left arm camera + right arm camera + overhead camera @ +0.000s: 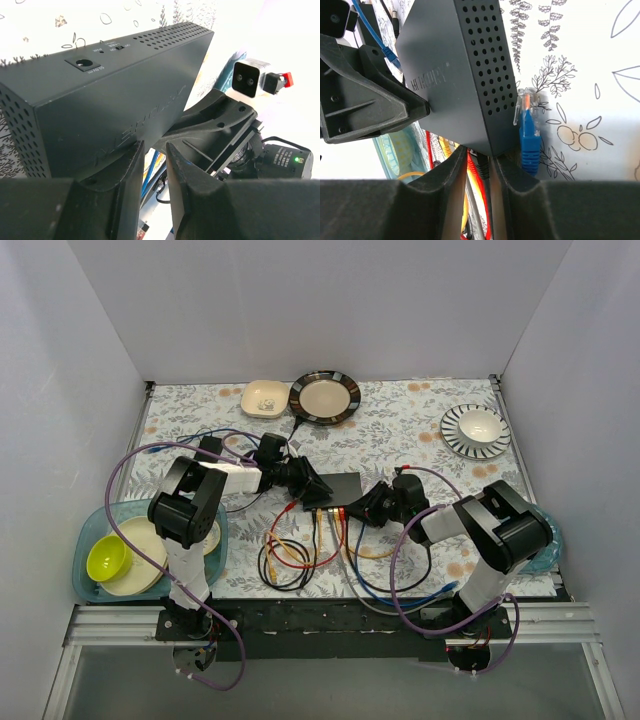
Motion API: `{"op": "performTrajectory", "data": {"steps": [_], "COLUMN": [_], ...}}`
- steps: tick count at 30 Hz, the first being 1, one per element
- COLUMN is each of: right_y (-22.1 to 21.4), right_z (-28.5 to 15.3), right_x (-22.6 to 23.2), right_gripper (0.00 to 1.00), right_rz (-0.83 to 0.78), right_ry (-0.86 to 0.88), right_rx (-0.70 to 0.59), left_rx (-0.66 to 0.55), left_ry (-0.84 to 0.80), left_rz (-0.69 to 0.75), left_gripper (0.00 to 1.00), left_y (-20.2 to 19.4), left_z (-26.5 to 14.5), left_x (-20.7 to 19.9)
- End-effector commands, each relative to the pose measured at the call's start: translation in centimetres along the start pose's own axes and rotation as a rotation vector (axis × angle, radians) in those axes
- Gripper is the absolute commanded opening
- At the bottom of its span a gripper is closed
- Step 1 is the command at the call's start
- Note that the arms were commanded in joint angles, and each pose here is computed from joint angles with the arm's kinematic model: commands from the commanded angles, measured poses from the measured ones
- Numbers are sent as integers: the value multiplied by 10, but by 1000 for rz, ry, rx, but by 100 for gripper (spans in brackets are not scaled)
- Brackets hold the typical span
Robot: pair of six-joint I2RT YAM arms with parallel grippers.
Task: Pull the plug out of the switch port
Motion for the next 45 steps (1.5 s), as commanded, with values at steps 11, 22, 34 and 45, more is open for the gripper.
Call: {"op": "performTrajectory", "data": {"steps": [11, 22, 34, 45], "right_y": [-5, -22, -20, 21], "right_z": [0, -10, -44, -87], "right_x": [-31, -58, -60, -27], "right_gripper": [6, 1, 1, 34], "right_rz": [-27, -109, -187, -397], "right_ry": [-90, -169, -228, -304], "right_rx": [13, 139, 87, -124], "left_rx": [80, 181, 126, 1], "left_ry": [-97, -115, -95, -75], "left_rz": [-14, -14, -29, 16], "left_gripper": [21, 18, 18, 28], "left_y": [-22, -40, -29, -7], "left_z": [-12, 15, 20, -5], "left_x": [-7, -3, -5, -19]}}
Point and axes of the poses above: each gripper's point midway between its finger pads, its own z axis out along the fingers, its own x axis along the line the jaws close on, y = z × x, the point moved 7 cm from there along -z, back along the fingers, and after that the axes turned 5 degrees about z, right-handed, at the moved point
